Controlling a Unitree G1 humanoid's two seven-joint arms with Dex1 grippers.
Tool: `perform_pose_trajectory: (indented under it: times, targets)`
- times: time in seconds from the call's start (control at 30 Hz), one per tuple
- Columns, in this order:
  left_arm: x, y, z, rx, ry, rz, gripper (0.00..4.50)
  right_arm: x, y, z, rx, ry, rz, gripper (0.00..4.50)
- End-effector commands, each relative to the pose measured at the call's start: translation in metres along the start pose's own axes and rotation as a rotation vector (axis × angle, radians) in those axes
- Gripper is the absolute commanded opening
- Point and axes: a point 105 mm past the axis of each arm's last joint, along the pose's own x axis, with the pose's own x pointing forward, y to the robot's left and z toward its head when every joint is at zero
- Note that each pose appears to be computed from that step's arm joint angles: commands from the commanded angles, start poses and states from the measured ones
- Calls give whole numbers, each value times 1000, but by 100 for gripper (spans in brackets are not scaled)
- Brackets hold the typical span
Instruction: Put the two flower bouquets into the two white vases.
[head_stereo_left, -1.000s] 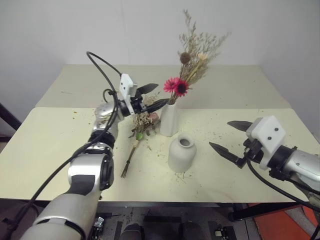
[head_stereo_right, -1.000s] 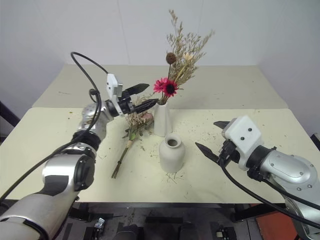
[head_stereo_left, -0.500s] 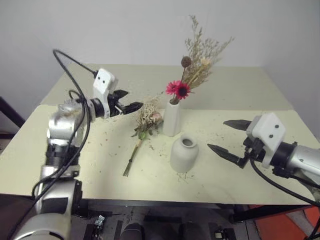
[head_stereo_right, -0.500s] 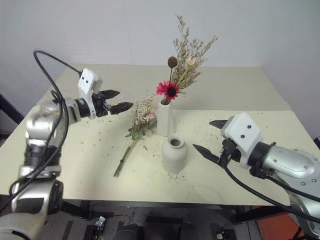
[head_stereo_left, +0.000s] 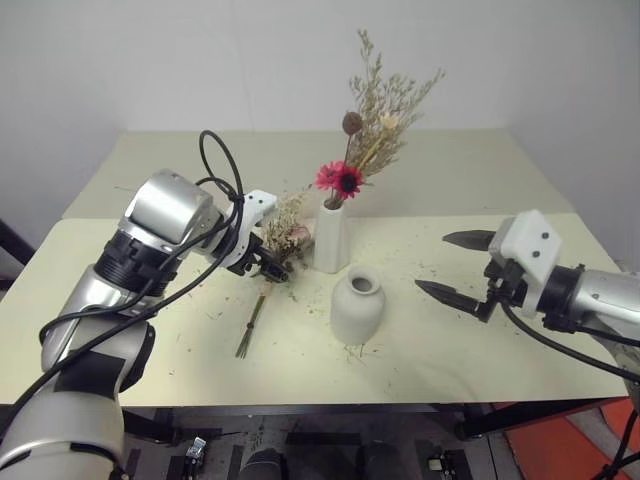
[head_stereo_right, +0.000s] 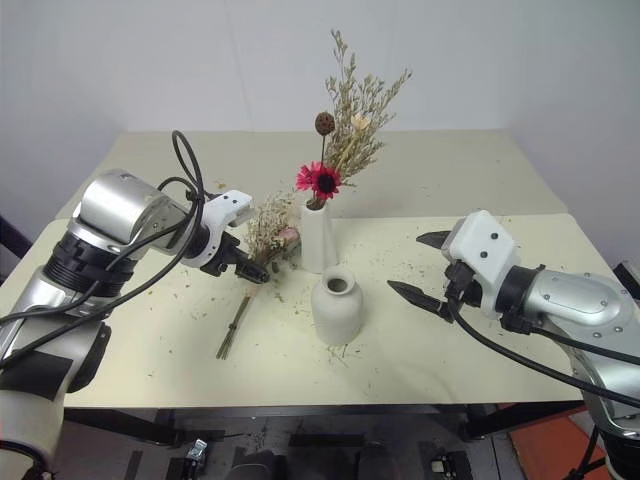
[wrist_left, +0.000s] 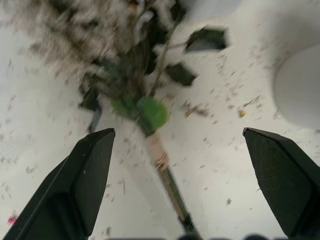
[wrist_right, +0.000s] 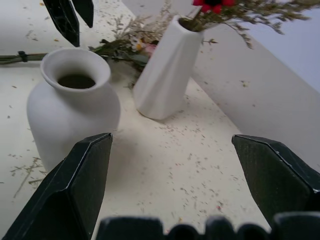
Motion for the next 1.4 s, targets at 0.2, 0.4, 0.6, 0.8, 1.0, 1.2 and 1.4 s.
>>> perform_pose_trajectory:
  times: [0.2, 0.4, 0.6, 0.8, 1.0, 1.2, 1.4]
  targets:
    - [29, -8, -13, -33, 75, -10, 447, -5, -4, 17, -60, -41, -33, 450]
    - [41, -10, -6, -54, 82, 2, 447, -8, -3, 16, -56, -32, -48, 450]
    - [52, 1, -2, -4, 66, 90, 290, -10, -1, 14, -50, -27, -60, 450]
    - [55, -2, 14, 20, 5, 104, 96, -11, 0, 11, -42, -20, -60, 450]
    - [51, 7, 20, -24, -49, 156, 13, -12, -1, 9, -44, -12, -67, 450]
    - [10, 59, 45, -256, -319, 364, 13, -15, 1, 10, -39, -13, -73, 450]
    - [-62, 104, 82, -350, -847, 557, 13, -17, 3, 8, -34, -7, -78, 450]
